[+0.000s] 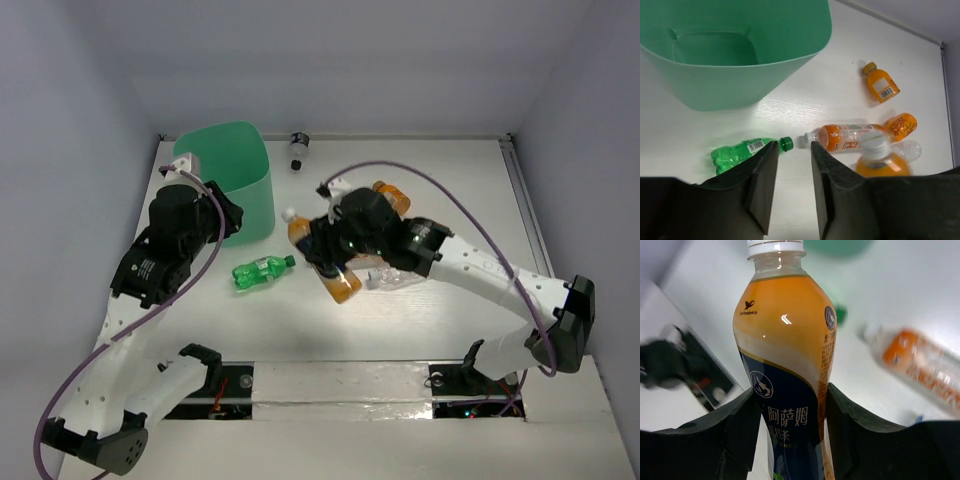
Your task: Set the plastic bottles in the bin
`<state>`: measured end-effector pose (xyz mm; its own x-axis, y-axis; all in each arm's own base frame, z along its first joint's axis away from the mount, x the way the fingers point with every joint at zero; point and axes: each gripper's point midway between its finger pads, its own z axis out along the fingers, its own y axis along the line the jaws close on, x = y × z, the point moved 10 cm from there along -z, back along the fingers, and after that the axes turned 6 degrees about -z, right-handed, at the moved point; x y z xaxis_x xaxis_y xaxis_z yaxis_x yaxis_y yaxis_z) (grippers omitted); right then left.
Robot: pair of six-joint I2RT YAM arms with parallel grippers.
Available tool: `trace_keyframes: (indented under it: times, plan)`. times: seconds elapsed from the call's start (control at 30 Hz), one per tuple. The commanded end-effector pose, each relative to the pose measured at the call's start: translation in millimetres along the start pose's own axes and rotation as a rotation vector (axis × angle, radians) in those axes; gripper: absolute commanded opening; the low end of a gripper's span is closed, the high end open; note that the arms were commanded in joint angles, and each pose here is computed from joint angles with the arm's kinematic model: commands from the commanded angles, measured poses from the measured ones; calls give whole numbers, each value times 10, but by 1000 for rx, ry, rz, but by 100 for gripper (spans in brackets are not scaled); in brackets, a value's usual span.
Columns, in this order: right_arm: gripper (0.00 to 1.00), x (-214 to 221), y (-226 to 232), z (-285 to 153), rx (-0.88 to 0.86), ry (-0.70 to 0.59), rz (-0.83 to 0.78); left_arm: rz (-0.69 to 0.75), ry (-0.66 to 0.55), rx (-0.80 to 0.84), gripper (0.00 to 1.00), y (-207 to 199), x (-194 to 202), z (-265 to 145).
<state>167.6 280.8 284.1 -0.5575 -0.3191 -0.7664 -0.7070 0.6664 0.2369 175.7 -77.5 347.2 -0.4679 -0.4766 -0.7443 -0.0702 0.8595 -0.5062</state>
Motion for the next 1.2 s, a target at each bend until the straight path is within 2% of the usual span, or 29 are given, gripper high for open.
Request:
trace_keyframes:
  times: [0.0, 0.07, 0.1, 0.17, 0.2, 0.23, 0.27, 0.3, 0.33, 0.4, 0.43, 0.47, 0.53, 0.57, 0.6, 0.67, 0.7, 0.73, 0.83, 0.87, 0.9, 0.93, 1.0, 1.03, 1.1, 1.13, 1.17]
  plan:
    - [40, -951, 160, -372, 3, -317, -11, -31, -43, -42, 31, 55, 5, -18]
    - [40, -1274, 186, -265, -1, -403, 7, -42, -26, -51, 36, 105, 85, -5]
    - [40, -1584, 228, -397, -14, -504, 25, -44, -19, -48, 38, 126, 118, -25]
    - [40, -1849, 272, -358, -9, -596, 42, -64, 34, -54, 39, 185, 252, 0]
    - [40, -1972, 255, -143, -6, -626, 69, -77, 42, -43, 40, 206, 298, -26]
    - [40, -2212, 268, -243, -25, -711, 88, -90, 67, -48, 40, 256, 392, -3]
    - [40, -2343, 305, -216, -47, -763, 107, -115, 80, -35, 40, 262, 435, -14]
    - [40, -2399, 244, 58, -40, -755, 149, -131, 71, -23, 42, 282, 462, -67]
    - [40, -2594, 241, -31, -56, -834, 168, -141, 88, -35, 42, 330, 537, -54]
    - [41, -2752, 239, 92, -94, -900, 222, -169, 103, -7, 44, 346, 600, -100]
    - [41, -2739, 214, 402, -98, -882, 244, -173, 133, -14, 44, 392, 690, -64]
    - [42, -2874, 256, 331, -133, -954, 268, -179, 165, 7, 45, 395, 743, -67]
    - [45, -2935, 243, 490, -140, -997, 313, -191, 204, 4, 45, 458, 868, -39]
    - [46, -2890, 199, 766, -127, -985, 331, -195, 216, 16, 45, 468, 902, -39]
    - [48, -2947, 210, 743, -140, -1020, 357, -197, 218, 18, 45, 490, 936, -41]
    - [61, -2944, 171, 910, -123, -1043, 370, -189, 231, 10, 45, 533, 993, -28]
    - [66, -2958, 172, 910, -126, -1058, 360, -179, 232, 6, 49, 547, 1004, -21]
    - [76, -2949, 170, 924, -125, -1055, 347, -156, 234, 5, 51, 563, 1014, -7]
    - [85, -2892, 135, 910, -76, -1025, 286, -110, 257, 6, 63, 574, 1033, 54]
    - [86, -2876, 125, 886, -62, -1018, 273, -79, 259, 14, 64, 575, 1028, 81]
    - [86, -2922, 148, 679, -60, -1042, 253, -61, 271, 10, 66, 572, 1028, 126]
    - [87, -2820, 115, 776, -43, -1001, 245, -48, 273, 10, 66, 568, 1021, 151]
    - [87, -2807, 120, 640, -41, -1015, 221, 2, 289, 2, 67, 567, 1010, 241]
    - [88, -2840, 153, 396, -51, -1038, 210, 23, 293, 8, 67, 554, 992, 272]
    - [86, -2710, 70, 371, -17, -997, 184, 63, 336, -4, 66, 558, 1010, 371]
    - [78, -2725, 109, 40, -30, -1032, 179, 76, 360, 24, 66, 525, 1026, 397]
    - [66, -2532, -59, 149, 12, -981, 178, 85, 378, 65, 66, 477, 1040, 431]
